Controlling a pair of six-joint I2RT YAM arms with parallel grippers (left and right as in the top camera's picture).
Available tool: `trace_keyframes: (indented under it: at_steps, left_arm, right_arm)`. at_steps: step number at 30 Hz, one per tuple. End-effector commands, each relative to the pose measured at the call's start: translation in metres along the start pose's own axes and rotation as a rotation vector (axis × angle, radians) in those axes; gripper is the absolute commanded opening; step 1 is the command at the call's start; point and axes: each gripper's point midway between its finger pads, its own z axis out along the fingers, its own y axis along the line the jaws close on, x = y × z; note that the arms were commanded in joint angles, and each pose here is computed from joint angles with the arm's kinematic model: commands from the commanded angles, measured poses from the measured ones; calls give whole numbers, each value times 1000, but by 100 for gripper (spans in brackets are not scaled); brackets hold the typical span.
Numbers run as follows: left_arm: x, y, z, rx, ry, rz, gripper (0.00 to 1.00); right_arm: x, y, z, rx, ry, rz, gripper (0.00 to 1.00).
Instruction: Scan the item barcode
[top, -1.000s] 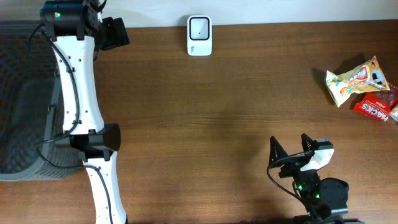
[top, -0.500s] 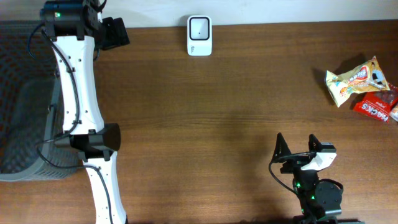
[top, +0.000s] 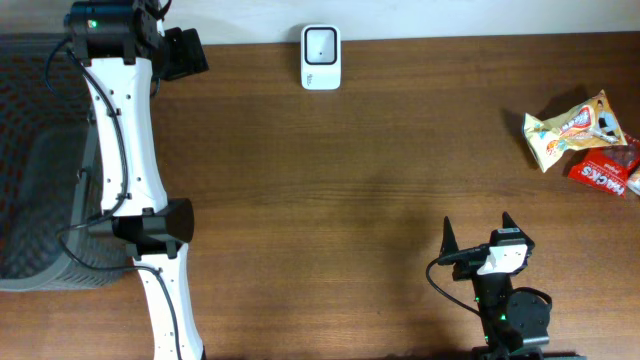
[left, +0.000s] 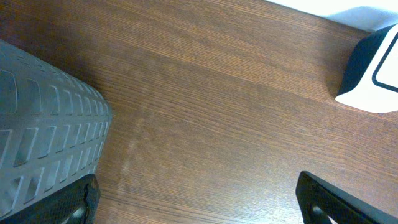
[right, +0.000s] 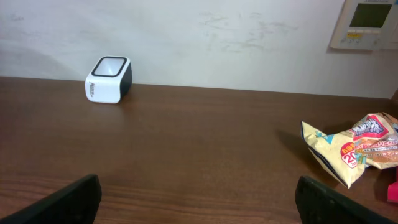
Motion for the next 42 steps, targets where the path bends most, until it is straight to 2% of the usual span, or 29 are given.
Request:
trace_keyframes:
  at_steps: [1, 9, 31, 34, 37, 38, 40, 42]
  left_arm:
    - [-4, 4, -9, -3, -24, -12, 99]
    - [-4, 4, -9, -3, -24, -12, 99]
    - [-4, 4, -9, -3, -24, -12, 99]
    - [-8, 14, -11, -62, -49, -2, 99]
    - [-11, 16, -35, -58, -91, 10, 99]
    - [-11, 13, -48, -25, -110, 2, 99]
    - [-6, -14, -79, 157, -124, 9, 99]
    - [-3, -22, -106, 183, -169, 29, 99]
  right_arm:
    - [3, 0, 0, 5, 2, -10, 98]
    - [3, 0, 0, 5, 3, 43, 98]
    - [2, 0, 0, 2, 0, 42, 98]
    - [2, 0, 0, 2, 0, 42, 98]
    - [2, 0, 0, 2, 0, 42, 98]
    - [2, 0, 0, 2, 0, 42, 99]
    - [2, 0, 0, 2, 0, 42, 98]
    - [2, 0, 0, 2, 0, 42, 98]
